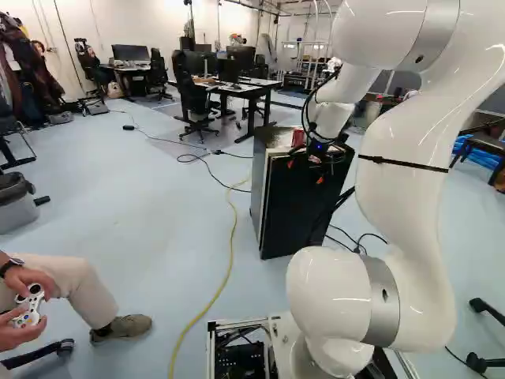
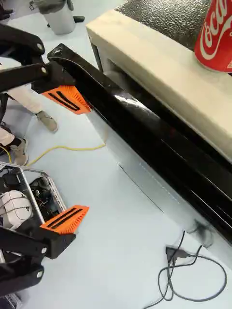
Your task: Grab a drink from the fridge
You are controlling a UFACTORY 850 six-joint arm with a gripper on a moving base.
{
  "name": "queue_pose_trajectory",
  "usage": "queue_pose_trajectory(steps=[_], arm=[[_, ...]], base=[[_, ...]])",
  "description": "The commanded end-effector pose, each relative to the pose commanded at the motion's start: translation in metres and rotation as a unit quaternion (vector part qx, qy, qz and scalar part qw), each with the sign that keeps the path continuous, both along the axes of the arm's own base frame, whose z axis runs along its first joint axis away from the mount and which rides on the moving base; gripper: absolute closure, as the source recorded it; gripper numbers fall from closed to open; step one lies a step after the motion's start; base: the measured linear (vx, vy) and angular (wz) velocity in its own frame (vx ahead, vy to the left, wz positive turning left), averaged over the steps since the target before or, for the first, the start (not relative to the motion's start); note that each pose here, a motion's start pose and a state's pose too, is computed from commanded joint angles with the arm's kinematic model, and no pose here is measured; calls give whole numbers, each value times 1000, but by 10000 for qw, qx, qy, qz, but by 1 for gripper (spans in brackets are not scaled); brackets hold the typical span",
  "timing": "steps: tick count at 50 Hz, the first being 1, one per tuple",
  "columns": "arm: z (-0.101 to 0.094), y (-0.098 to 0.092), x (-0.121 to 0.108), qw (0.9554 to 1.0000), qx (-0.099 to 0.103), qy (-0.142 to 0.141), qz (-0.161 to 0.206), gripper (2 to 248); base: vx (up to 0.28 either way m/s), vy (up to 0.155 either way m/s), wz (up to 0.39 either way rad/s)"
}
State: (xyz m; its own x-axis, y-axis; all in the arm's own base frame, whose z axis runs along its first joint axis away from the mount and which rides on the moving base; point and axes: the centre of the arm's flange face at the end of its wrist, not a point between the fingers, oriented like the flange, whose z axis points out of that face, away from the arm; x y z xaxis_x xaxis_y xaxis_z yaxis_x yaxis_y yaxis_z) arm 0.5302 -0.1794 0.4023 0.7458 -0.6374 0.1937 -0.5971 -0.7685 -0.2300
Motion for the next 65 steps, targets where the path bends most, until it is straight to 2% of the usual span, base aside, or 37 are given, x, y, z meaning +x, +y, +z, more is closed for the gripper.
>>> queue_pose_trajectory(steps=[65], arm=[[3, 22, 9, 9987, -295, -405, 116, 3]], base=[[0, 0, 0]])
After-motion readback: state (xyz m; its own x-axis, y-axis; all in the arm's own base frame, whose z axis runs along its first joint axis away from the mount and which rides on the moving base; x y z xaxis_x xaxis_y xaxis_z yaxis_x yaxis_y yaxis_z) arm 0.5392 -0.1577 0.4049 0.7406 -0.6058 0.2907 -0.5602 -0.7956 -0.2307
